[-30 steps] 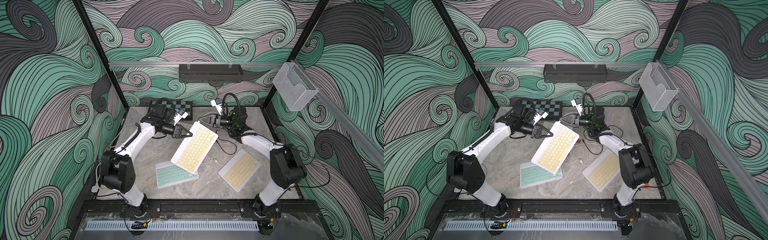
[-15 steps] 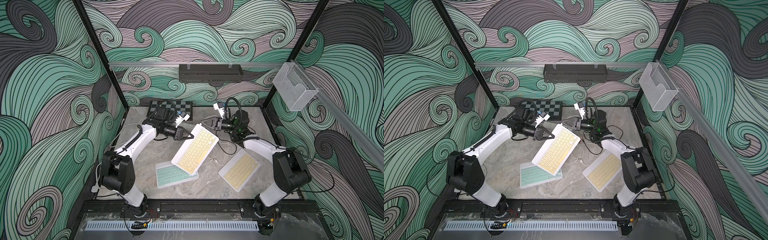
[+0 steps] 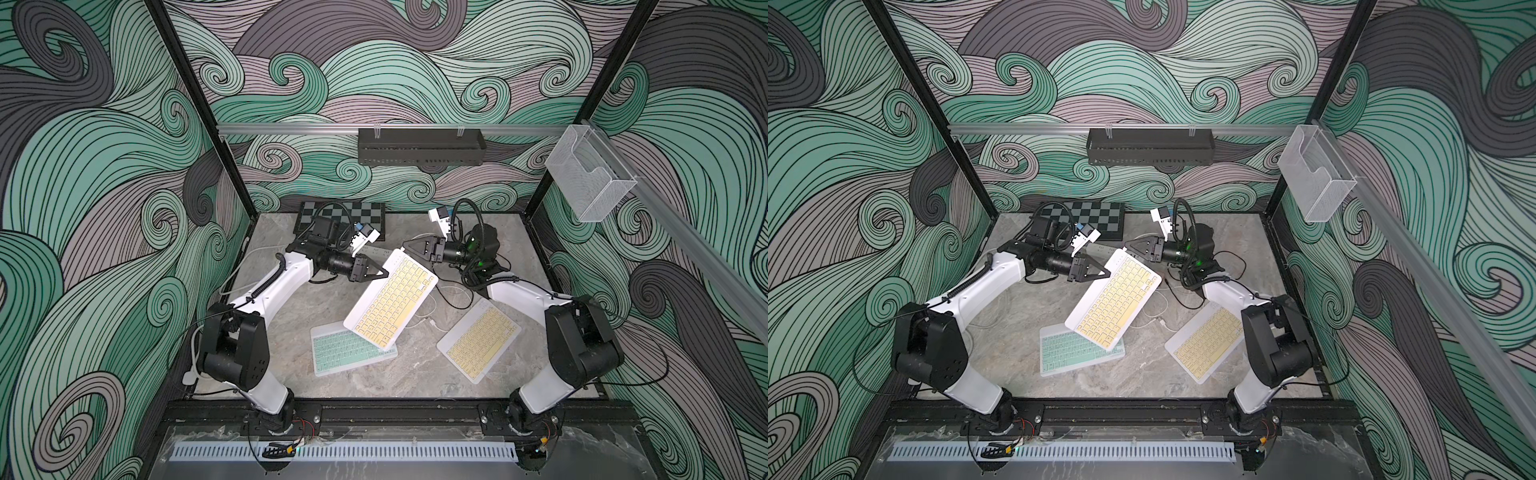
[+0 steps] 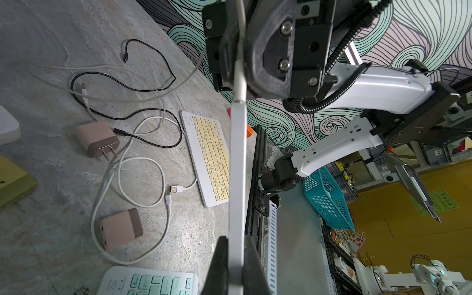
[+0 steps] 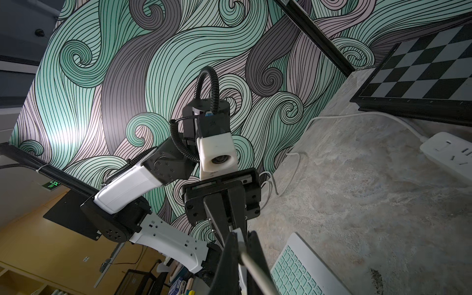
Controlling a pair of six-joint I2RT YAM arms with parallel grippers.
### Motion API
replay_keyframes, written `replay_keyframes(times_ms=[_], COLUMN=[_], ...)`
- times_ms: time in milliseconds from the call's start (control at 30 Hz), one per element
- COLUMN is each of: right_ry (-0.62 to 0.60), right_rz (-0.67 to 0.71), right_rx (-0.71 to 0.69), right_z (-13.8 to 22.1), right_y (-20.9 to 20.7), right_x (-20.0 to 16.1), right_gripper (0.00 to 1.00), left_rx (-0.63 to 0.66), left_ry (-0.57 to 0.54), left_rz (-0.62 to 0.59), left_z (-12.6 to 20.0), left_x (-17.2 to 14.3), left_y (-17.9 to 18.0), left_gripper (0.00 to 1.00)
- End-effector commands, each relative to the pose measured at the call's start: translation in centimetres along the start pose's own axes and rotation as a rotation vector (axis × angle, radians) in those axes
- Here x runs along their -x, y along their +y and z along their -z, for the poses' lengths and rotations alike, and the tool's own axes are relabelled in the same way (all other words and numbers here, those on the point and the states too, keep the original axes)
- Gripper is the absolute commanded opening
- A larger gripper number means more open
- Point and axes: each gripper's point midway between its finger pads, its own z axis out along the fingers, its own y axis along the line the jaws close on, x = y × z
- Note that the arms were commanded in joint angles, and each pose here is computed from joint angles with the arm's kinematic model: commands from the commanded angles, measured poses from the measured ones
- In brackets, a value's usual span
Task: Unplug the wireless keyboard
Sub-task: Remove the power cord from the keyboard.
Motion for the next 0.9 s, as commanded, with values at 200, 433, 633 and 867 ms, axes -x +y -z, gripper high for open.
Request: replay_keyframes(times_ms=[200, 433, 633, 867], right_ry=[-0.39, -0.381, -0.384, -0.434], right_rz=[0.074, 0.133, 0.155, 0.137], right_rx=[-0.137, -0.133, -0.141, -0.15], right_z=[5.1, 5.4, 6.2, 7.6], right_y=[-0.7, 0.3, 0.4, -0.1], right_x=[8.5, 8.6, 8.8, 10.0], right_gripper=[0.0, 0.0, 0.0, 0.0], left_rx=[0.019, 0.052, 0.049, 0.007], left_ry=[0.023, 0.097, 0.117, -0.024], left_rz=[0.15, 0.225, 0.275, 0.231], left_z=[0.9, 0.7, 0.4, 0.5], left_x=[-2.3, -3.6, -4.0, -2.1], left_y=[-0.4, 0.7, 1.3, 0.2], left_gripper=[0.0, 0.0, 0.0, 0.0])
